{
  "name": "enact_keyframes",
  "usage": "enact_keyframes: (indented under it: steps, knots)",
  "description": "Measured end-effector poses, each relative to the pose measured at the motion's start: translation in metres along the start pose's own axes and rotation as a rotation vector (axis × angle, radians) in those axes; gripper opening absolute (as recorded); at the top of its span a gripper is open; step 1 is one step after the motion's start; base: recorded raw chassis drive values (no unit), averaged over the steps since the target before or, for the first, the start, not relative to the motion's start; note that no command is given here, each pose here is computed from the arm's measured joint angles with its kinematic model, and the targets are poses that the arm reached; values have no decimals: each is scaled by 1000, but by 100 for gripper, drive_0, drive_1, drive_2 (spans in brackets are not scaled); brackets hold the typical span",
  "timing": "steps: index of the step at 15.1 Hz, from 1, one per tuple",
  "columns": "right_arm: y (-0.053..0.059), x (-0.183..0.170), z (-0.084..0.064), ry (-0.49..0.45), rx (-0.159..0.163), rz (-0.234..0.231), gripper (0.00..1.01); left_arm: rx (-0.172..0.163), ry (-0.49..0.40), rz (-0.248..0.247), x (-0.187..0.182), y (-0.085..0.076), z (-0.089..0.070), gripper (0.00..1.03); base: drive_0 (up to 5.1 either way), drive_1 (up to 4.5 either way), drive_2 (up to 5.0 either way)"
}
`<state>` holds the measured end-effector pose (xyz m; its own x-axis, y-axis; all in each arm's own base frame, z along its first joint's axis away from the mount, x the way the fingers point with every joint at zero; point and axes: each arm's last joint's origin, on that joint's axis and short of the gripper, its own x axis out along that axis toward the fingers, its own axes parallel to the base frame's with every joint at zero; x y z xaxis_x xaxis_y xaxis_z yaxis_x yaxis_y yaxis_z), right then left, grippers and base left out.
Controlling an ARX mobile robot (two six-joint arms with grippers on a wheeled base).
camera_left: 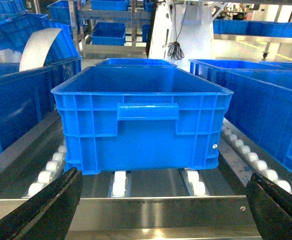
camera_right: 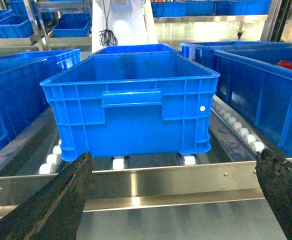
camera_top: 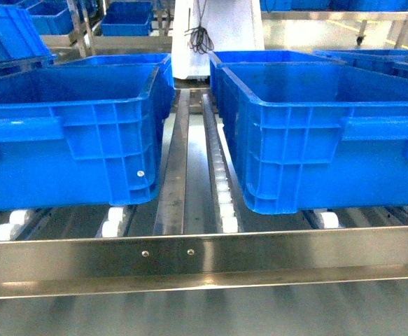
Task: Sort blue parts and orange caps into right shelf containers
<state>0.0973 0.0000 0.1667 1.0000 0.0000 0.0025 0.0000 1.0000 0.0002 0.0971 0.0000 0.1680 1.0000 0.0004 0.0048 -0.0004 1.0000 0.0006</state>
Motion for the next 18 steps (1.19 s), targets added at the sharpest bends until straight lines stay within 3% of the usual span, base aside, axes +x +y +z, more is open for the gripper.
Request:
enact_keyframes:
  steps: [18]
  knots:
    - [0,0,0,0,0,0,98,0,0,0,0,0,0,98,0,0,0]
